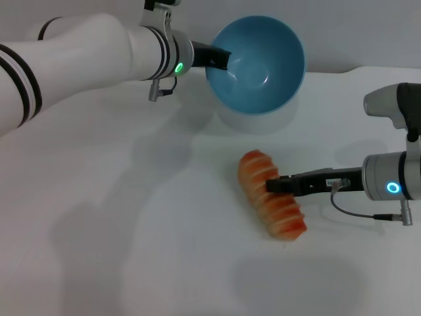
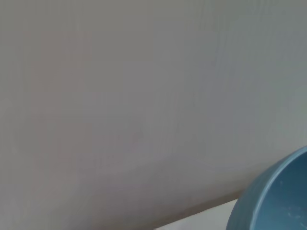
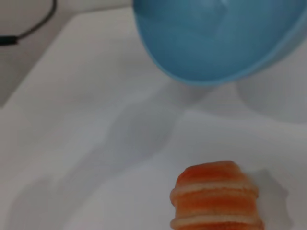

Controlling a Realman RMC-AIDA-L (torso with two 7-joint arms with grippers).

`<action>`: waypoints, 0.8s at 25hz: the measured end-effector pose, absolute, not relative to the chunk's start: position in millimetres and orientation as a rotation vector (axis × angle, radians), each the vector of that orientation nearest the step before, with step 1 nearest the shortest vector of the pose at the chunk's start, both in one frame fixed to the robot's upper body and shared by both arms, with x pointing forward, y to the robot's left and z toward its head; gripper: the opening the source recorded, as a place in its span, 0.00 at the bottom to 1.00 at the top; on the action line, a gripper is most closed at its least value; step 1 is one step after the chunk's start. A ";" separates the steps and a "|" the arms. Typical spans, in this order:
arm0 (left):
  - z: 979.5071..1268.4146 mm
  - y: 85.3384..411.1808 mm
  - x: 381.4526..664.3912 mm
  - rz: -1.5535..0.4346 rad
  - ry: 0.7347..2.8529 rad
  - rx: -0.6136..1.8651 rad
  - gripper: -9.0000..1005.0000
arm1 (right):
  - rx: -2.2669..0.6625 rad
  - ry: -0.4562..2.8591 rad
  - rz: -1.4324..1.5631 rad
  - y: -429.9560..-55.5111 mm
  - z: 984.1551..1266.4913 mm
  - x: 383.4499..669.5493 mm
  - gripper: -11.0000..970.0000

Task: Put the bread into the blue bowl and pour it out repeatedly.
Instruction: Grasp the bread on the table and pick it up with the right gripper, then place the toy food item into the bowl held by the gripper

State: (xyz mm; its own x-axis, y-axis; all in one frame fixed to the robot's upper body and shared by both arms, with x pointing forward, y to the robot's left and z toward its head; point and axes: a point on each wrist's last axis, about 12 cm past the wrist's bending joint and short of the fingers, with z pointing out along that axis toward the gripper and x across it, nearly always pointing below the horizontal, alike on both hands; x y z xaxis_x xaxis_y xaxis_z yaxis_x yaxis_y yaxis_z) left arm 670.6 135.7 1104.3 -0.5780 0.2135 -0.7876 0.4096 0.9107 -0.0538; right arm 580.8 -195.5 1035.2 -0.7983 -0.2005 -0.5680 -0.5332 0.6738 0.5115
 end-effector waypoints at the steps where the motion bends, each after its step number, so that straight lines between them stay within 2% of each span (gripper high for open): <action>1: 1104.1 135.9 670.5 -0.289 2.204 0.443 0.01 | -0.581 2.406 0.956 -195.2 1036.5 580.5 0.33; 5: 1103.3 136.5 670.2 -0.287 2.210 0.445 0.01 | -0.699 2.342 1.035 -192.1 1049.3 576.4 0.28; 10: 1102.1 138.4 669.6 -0.284 2.227 0.451 0.01 | -0.831 2.204 1.120 -197.1 1078.7 572.2 0.24; 20: 1092.0 141.3 661.9 -0.287 2.340 0.493 0.01 | -0.699 2.045 0.919 -250.0 1128.6 581.6 0.16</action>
State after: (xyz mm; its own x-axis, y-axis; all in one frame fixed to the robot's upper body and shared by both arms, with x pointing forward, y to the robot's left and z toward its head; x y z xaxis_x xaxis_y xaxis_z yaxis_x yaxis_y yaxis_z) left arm 661.9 141.3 1092.0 -0.6700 0.2667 -0.6928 0.4265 0.9022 -0.0651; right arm 581.6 -250.0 1128.6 -0.5506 -0.1620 -0.8189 -0.7198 0.5890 0.3675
